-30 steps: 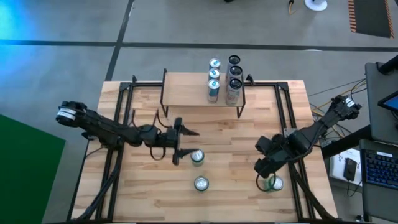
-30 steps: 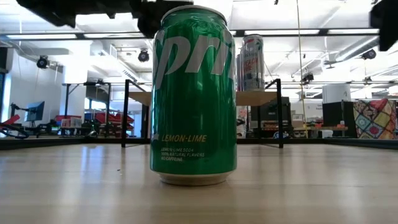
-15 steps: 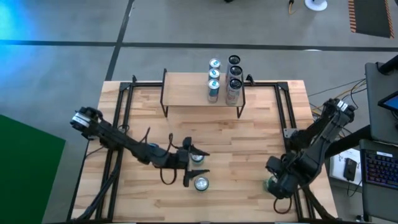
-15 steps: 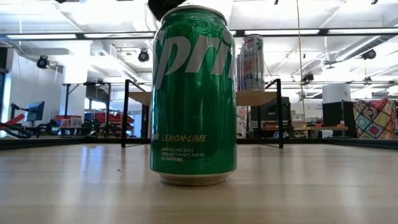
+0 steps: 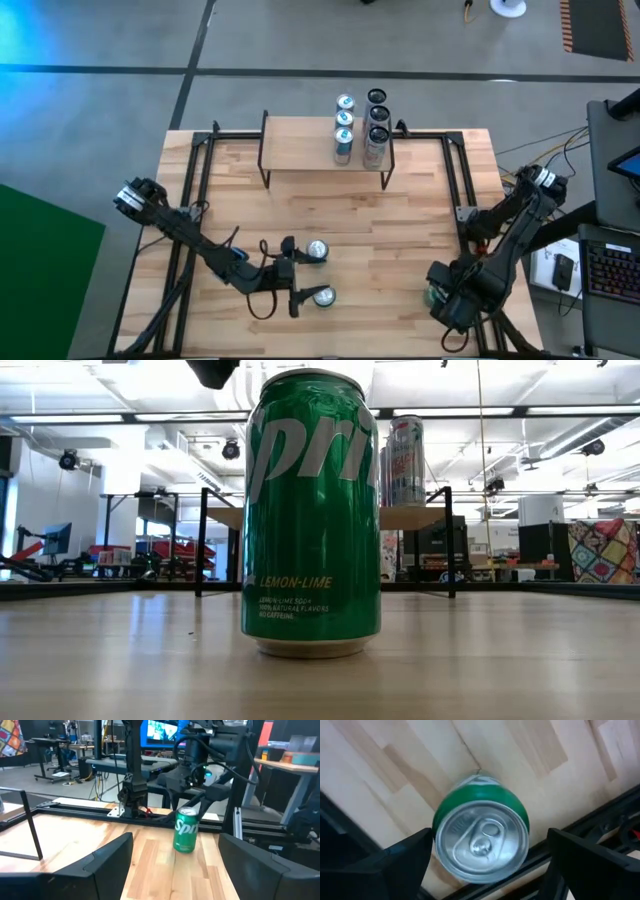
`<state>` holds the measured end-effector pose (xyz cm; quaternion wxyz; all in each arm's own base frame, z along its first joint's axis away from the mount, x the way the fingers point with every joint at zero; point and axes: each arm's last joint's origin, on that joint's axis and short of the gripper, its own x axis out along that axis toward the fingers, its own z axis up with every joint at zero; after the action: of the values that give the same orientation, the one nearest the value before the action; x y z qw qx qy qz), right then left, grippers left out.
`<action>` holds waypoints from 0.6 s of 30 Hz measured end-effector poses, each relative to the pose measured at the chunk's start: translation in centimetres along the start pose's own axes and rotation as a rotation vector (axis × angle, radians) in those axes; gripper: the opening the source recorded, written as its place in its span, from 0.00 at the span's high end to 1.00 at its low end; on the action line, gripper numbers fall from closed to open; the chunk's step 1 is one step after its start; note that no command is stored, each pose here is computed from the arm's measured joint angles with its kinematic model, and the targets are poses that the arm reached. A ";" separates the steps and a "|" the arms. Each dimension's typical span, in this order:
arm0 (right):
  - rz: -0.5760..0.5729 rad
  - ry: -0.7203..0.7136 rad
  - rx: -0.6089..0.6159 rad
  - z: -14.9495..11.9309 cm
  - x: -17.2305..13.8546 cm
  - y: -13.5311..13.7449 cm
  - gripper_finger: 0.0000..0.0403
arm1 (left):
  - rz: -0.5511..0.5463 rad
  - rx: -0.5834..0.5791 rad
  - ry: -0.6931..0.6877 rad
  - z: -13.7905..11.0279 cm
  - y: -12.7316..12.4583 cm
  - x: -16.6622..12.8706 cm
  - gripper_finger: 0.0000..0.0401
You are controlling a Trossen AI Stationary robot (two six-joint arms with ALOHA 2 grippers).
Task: Place canned beverage on shelf
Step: Put the bottom right green soda can on the shelf
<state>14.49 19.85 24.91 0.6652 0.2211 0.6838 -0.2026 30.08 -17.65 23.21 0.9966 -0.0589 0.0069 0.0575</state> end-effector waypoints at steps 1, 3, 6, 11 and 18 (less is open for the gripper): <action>-0.011 -0.004 0.000 0.0 0.2 0.0 0.06 | 0.001 -0.002 0.001 -0.1 0.0 0.1 0.30; -0.029 -0.006 -0.004 0.0 0.6 -0.1 0.06 | 0.004 -0.014 0.005 -0.4 0.0 0.2 0.30; -0.019 -0.008 -0.010 0.1 1.1 -0.2 0.07 | 0.005 -0.031 0.013 -0.7 -0.1 0.2 0.30; 0.027 -0.009 -0.017 0.1 1.7 -0.2 0.17 | 0.006 -0.055 0.027 -1.4 -0.2 0.4 0.30; 0.051 -0.012 -0.072 0.1 1.6 0.0 0.27 | 0.003 -0.021 0.027 -1.4 -0.3 0.5 0.30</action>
<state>14.52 19.84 23.35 0.6818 0.2131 0.6808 -0.1620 30.55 -18.02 21.85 0.9956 -0.0702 0.0199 0.0584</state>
